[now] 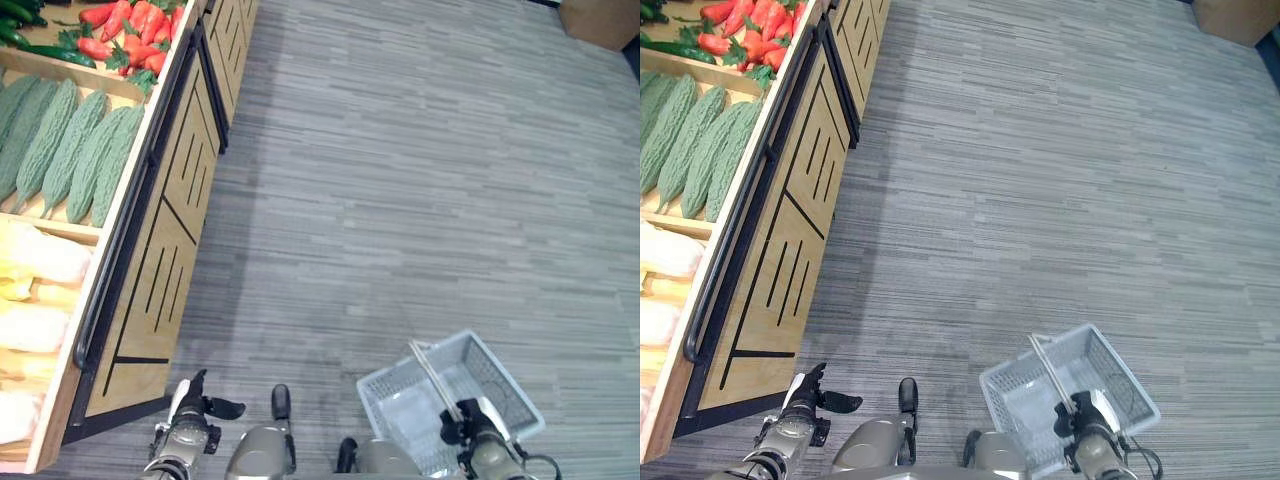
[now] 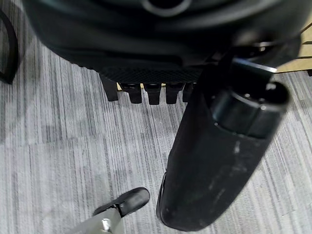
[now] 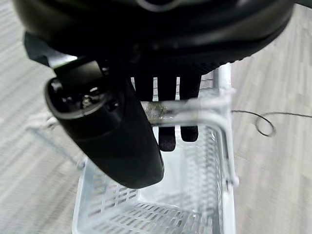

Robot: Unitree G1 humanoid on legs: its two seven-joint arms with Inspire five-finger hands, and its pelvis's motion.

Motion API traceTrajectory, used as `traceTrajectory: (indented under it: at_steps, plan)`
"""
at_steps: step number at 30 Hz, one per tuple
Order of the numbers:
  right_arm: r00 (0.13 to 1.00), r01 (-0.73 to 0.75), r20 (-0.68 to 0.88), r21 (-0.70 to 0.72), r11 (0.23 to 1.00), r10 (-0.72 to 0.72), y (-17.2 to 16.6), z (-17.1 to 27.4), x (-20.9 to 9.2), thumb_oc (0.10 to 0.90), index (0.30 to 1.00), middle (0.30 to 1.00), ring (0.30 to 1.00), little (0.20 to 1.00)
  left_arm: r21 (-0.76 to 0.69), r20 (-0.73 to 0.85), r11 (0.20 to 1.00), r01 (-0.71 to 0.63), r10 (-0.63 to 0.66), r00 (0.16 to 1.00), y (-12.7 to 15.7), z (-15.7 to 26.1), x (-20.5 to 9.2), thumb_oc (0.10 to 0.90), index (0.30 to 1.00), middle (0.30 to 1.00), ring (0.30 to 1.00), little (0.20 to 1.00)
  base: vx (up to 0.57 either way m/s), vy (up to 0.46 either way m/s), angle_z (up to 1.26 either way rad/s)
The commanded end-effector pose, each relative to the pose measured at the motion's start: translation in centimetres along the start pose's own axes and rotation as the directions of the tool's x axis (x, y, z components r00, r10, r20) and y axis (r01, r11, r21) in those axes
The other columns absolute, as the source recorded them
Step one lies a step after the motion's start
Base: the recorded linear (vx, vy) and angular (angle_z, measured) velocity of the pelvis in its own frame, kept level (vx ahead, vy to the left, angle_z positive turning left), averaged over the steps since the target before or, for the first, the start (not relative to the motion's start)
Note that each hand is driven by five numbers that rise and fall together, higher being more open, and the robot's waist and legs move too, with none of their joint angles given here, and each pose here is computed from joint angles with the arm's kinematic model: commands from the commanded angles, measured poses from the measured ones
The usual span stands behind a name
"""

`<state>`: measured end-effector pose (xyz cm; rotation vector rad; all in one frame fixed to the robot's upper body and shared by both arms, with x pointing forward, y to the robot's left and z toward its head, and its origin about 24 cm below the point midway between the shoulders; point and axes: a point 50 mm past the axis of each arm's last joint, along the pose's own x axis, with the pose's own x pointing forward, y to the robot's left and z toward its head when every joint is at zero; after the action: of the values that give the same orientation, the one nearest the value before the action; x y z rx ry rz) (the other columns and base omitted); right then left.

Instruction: Get the vegetables into the basket

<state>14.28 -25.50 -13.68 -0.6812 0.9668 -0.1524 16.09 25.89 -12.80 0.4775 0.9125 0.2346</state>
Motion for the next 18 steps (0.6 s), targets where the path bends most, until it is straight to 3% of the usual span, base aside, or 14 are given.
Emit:
traceTrajectory:
  at_steps: [1, 10, 18]
  plan:
    - [0.995, 0.087, 0.043, -0.027, 0.996, -0.086, -2.7, -0.9, 0.1, 0.4, 0.3, 0.3, 0.3, 0.3, 0.005, -0.028, 1.0, -0.019, 0.019, 0.999, -0.4, -1.8, -0.7, 0.9, 1.0, 1.0, 1.0, 1.0, 0.13, 0.048, 0.24]
    - [0.995, 0.09, 0.048, -0.029, 0.995, -0.089, -3.0, -1.0, 0.1, 0.4, 0.3, 0.3, 0.3, 0.3, -0.016, -0.049, 1.0, -0.021, 0.02, 0.999, -0.5, -1.9, -0.6, 0.9, 1.0, 1.0, 1.0, 1.0, 0.21, -0.092, 0.62]
    - [0.997, 0.072, 0.011, -0.065, 0.995, -0.072, -3.1, -2.4, -0.2, 0.4, 0.3, 0.3, 0.3, 0.3, -0.058, -0.163, 0.998, -0.012, 0.002, 0.987, -1.2, -5.0, -1.7, 0.9, 1.0, 1.0, 1.0, 1.0, 0.24, -0.221, 0.72]
